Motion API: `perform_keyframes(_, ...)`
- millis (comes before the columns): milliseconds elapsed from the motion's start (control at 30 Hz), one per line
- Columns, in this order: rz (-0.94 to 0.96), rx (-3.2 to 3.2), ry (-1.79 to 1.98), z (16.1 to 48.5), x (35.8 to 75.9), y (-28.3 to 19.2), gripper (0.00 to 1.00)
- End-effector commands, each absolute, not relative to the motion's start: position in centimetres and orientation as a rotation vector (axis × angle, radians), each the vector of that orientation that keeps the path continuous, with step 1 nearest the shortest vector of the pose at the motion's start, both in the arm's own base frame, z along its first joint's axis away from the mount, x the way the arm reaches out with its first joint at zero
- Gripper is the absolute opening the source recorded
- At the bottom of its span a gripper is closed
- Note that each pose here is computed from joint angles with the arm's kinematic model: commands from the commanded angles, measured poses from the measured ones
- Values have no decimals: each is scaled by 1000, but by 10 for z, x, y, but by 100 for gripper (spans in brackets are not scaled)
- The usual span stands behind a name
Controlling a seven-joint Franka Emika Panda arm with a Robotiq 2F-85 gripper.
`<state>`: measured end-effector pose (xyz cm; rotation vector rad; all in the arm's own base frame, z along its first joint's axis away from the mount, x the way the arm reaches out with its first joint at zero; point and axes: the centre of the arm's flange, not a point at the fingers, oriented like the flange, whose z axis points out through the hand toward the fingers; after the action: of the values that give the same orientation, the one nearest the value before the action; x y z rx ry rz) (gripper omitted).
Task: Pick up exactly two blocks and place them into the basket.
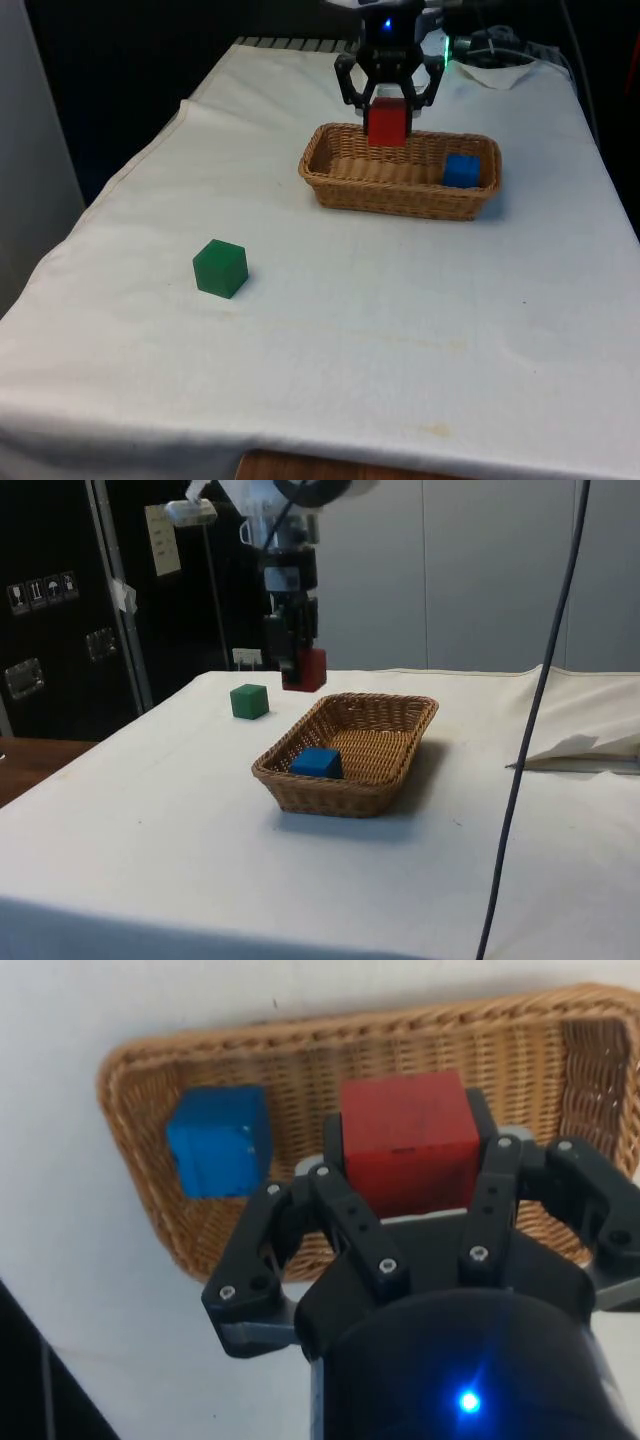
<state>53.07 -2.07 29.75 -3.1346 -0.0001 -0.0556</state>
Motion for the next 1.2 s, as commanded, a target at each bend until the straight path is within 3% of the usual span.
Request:
perform_keyframes(0, -73, -3141, -2, 293, 525, -21, 3)
perform_keyframes(667, -99, -3144, -22, 227, 464, -20, 3)
perform_keyframes(900, -104, -3147, -20, 220, 463, -20, 5)
perform_keyframes(933, -101, -3147, -22, 219, 463, -20, 11)
perform_keyframes(1000, -85, -3163, -19, 217, 463, -22, 33)
perform_keyframes(1033, -101, -3148, -22, 219, 463, -20, 33)
perform_keyframes(1067, -101, -3148, -22, 219, 463, -20, 42)
perform_keyframes(1133, -101, -3148, -22, 218, 463, -20, 62)
perform_keyframes(1167, -99, -3148, -22, 218, 463, -19, 81)
